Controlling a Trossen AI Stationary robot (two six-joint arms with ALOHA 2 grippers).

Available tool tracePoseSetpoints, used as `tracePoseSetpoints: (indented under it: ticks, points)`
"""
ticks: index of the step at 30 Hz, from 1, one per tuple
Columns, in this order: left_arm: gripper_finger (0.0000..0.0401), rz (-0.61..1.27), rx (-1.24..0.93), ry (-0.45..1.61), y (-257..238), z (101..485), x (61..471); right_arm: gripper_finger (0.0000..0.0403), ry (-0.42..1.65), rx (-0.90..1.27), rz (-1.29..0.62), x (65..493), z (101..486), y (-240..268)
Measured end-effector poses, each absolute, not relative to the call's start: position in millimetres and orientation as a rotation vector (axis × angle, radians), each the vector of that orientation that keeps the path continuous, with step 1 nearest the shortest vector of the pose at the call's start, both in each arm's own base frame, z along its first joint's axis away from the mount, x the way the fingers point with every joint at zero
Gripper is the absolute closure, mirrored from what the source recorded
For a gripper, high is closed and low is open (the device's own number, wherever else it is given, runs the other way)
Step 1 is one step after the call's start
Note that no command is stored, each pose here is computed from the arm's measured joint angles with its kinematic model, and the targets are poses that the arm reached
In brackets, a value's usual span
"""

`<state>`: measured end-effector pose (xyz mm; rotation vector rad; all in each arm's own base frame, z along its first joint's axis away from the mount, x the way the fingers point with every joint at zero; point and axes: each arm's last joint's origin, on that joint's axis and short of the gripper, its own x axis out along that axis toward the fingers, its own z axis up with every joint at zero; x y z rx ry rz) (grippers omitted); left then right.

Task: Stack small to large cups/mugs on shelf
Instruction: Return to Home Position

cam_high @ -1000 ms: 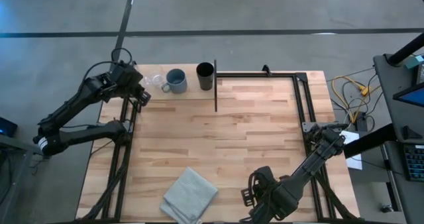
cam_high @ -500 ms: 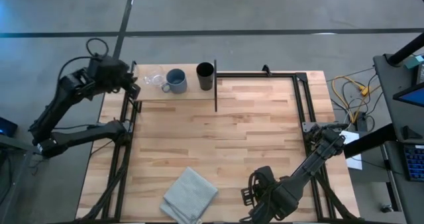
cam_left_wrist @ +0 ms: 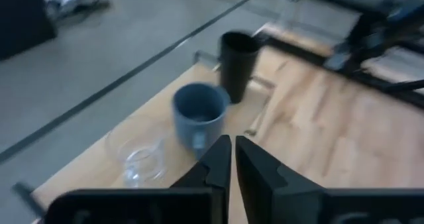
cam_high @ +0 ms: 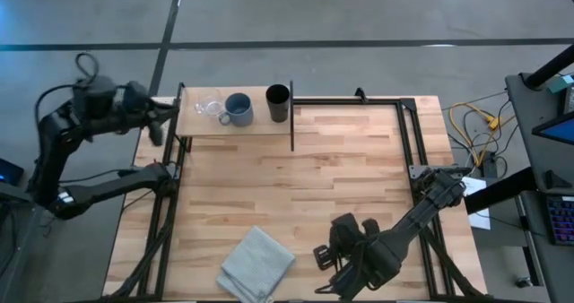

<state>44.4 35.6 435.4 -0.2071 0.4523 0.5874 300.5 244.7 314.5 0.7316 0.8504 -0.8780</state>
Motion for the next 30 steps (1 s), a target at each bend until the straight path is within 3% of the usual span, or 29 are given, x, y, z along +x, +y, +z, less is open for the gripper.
tracePoseSetpoints:
  ticks: [4,7,12,18,30]
  points:
    - [0.0393,0.509,-0.195,0.379,24,442,36,0.0394,0.613,0.523,-0.774,303,349,239]
    - [0.0393,0.487,-0.17,0.322,20,445,33,0.0394,0.393,0.238,-0.72,302,382,234]
    - [0.0393,0.472,-0.118,0.223,18,448,31,0.0394,0.153,-0.094,-0.799,294,419,219]
    - [0.0393,0.23,-0.13,0.199,30,446,53,0.0394,0.322,0.112,-0.774,279,455,158]
    - [0.0393,0.116,-0.131,0.238,54,441,82,0.0394,0.389,0.089,-0.868,278,482,80]
